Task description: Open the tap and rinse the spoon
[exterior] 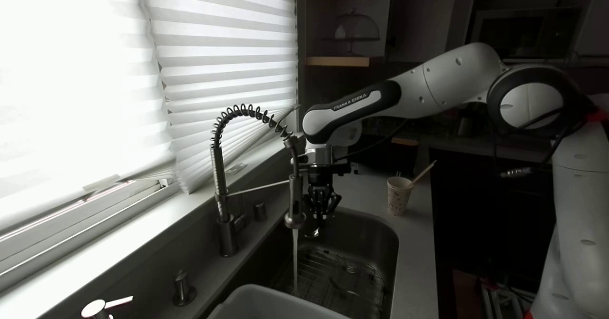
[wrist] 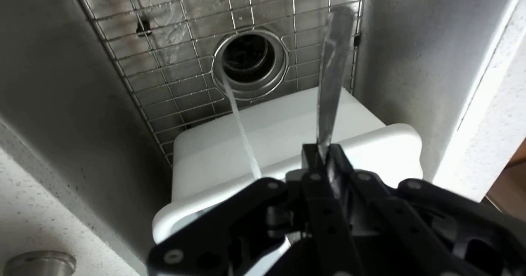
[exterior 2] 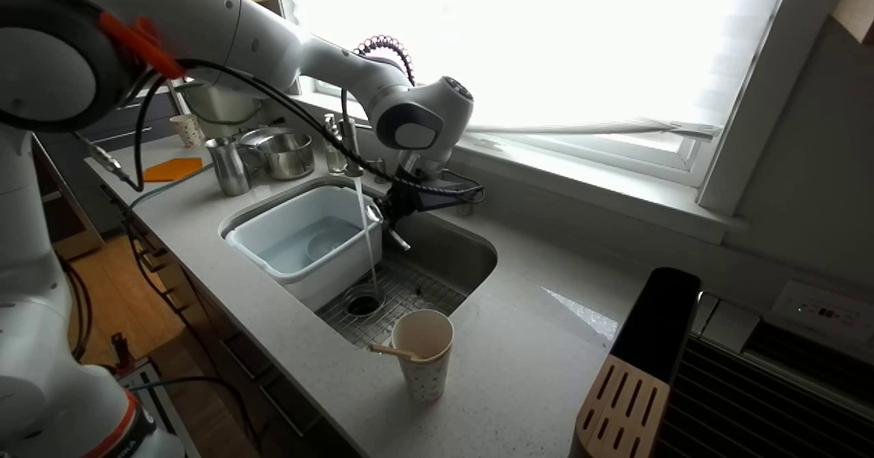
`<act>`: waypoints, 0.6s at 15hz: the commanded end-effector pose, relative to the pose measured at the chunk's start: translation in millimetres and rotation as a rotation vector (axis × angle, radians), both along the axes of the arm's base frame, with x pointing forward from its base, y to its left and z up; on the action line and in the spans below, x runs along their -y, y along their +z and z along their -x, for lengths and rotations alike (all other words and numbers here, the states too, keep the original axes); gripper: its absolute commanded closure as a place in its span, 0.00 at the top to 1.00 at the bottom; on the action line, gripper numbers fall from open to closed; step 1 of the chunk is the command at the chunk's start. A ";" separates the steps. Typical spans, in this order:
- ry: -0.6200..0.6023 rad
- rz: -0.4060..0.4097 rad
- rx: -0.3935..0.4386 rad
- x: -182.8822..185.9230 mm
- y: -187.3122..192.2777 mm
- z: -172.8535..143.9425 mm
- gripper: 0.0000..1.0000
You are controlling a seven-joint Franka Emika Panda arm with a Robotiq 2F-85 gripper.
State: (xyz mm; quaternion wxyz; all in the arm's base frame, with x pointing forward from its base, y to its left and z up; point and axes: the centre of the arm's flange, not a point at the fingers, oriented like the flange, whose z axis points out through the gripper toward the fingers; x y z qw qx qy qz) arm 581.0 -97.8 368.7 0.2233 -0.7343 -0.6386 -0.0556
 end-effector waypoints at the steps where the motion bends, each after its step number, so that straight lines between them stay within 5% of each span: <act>1: -0.024 0.078 -0.025 17.0 6.7 7.8 0.02; 9: -0.232 0.248 -0.005 81.1 35.8 7.9 0.02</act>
